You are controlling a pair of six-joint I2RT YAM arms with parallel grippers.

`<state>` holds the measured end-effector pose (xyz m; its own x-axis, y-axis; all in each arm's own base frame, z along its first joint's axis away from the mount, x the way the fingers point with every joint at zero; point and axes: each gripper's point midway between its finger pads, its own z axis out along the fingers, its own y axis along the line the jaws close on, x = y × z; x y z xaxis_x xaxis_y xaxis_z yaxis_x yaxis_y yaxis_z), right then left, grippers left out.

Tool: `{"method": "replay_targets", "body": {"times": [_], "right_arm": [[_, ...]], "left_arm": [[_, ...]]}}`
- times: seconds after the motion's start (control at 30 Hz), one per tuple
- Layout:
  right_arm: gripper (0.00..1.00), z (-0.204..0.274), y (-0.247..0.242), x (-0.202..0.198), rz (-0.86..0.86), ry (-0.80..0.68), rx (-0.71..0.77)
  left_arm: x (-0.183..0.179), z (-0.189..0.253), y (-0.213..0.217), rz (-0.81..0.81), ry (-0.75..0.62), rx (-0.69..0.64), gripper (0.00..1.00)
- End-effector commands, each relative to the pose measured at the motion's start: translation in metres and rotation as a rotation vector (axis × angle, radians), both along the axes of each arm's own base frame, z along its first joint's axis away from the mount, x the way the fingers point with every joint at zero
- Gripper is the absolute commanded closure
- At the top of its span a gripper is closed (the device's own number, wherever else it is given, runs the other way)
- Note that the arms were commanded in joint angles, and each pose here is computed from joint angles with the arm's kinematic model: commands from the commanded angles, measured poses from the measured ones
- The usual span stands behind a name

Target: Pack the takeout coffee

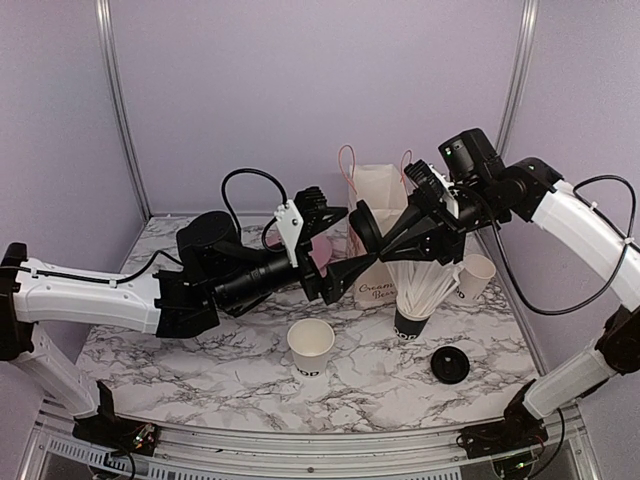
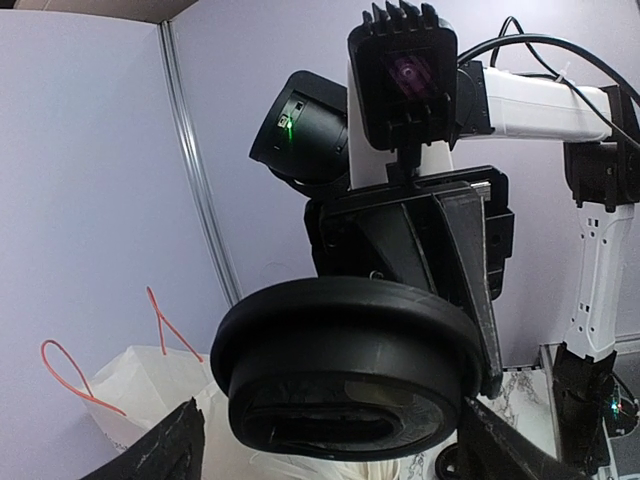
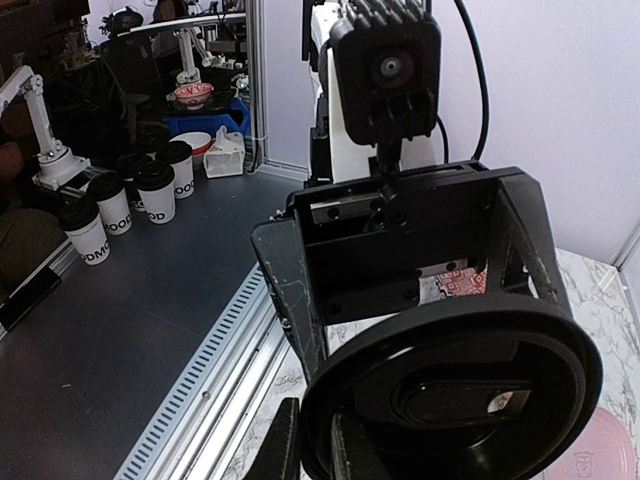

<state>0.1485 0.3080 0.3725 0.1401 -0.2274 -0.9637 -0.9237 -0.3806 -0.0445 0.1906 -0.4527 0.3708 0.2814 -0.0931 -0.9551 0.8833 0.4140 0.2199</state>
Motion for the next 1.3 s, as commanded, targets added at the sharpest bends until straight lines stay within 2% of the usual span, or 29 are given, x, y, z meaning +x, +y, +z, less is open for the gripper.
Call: {"method": "replay_targets", "body": {"times": [0.0,0.27,0.4,0.5,0.57,0.67,0.87,1.07,1.27], "right_arm": [[0.90,0.011,0.001,-0.006,0.018,-0.021,0.020],[0.90,0.007,0.001,-0.005,0.014,-0.018,0.014],[0.89,0.004,0.001,-0.003,0.000,-0.026,0.003],[0.71,-0.003,0.000,0.004,-0.050,-0.054,-0.031],[0.63,-0.012,-0.002,0.011,-0.104,-0.089,-0.071],[0.50,-0.026,-0.008,0.020,-0.183,-0.134,-0.116],[0.36,-0.082,-0.015,0.036,-0.282,-0.135,-0.230],[0.36,-0.134,-0.009,0.049,-0.322,-0.117,-0.278],[0.38,-0.159,0.006,0.053,-0.307,-0.019,-0.288]], "left_arm": [[-0.007,0.020,-0.003,-0.066,-0.015,-0.066,0.14],[-0.007,0.017,-0.009,-0.088,0.000,-0.062,0.25],[-0.005,0.016,-0.008,-0.088,0.012,-0.063,0.27],[-0.002,0.018,-0.004,-0.065,0.033,-0.049,0.28],[-0.002,0.017,0.002,-0.050,0.058,-0.010,0.28],[-0.001,0.007,0.013,-0.018,0.121,0.091,0.29],[-0.003,-0.050,0.048,0.072,0.302,0.439,0.30],[-0.016,-0.097,0.078,0.101,0.455,0.726,0.32],[-0.017,-0.115,0.101,0.168,0.528,0.904,0.32]]}}
